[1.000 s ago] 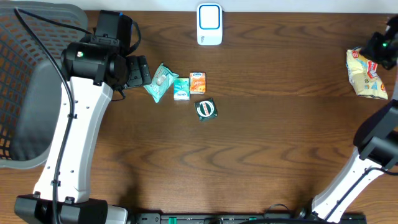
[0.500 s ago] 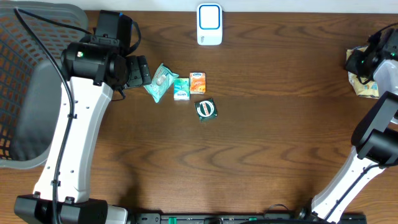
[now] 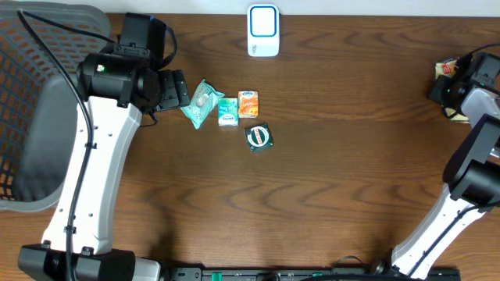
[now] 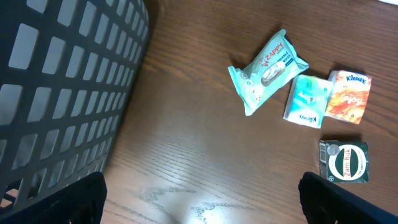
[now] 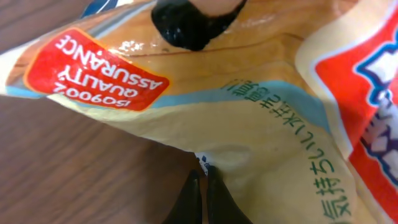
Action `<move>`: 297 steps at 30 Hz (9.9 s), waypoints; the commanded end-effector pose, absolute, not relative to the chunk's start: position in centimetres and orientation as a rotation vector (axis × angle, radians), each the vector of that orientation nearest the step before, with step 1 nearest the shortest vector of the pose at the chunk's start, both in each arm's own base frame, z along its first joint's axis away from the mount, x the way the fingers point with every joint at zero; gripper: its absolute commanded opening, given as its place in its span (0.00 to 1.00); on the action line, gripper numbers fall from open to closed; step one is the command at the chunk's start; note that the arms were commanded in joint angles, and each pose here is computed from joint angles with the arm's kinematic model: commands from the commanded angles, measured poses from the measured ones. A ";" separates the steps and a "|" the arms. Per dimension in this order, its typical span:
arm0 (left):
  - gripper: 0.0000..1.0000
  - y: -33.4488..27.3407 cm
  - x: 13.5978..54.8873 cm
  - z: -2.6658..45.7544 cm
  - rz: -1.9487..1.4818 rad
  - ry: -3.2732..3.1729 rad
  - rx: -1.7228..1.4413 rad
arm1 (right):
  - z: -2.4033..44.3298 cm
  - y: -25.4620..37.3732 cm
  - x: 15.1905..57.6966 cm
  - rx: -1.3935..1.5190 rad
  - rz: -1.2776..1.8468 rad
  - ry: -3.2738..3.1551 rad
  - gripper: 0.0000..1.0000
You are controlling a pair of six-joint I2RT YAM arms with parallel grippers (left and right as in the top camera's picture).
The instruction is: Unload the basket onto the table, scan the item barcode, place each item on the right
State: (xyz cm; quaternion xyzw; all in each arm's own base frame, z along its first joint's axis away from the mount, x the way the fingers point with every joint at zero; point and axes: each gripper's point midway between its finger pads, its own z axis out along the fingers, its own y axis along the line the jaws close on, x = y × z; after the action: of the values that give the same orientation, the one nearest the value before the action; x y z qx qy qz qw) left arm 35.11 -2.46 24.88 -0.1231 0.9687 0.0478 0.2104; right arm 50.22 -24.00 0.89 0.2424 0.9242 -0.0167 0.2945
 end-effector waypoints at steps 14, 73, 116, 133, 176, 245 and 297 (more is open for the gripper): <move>0.98 -2.2 35.0 24.8 0.149 2.691 -0.359 | 4.7 -32.0 46.0 0.829 -0.354 2.367 0.02; 0.98 -2.2 35.0 24.8 0.149 2.691 -0.359 | 3.5 24.3 36.9 -0.292 0.352 2.968 0.13; 0.98 -2.2 35.0 24.8 0.148 2.691 -0.359 | 1.5 30.1 37.9 -0.143 0.458 2.904 0.01; 0.98 -2.2 35.0 24.8 0.149 2.691 -0.359 | 0.0 25.0 33.4 -0.165 0.163 3.113 0.01; 0.98 -2.2 35.0 24.8 0.149 2.691 -0.359 | 1.8 31.1 37.8 -0.212 0.354 2.832 0.01; 0.98 -2.2 35.0 24.8 0.149 2.691 -0.359 | 8.3 9.3 23.7 -0.127 -0.577 3.326 0.01; 0.98 -2.2 35.0 24.8 0.149 2.691 -0.359 | 4.3 15.5 38.4 0.211 0.488 2.842 0.16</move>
State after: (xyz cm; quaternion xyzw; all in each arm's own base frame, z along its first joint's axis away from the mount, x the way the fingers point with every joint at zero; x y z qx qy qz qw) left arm 35.11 -2.46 24.88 -0.1231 0.9687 0.0478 0.2104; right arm 37.39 15.58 3.00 0.0950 0.9756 0.1549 0.1236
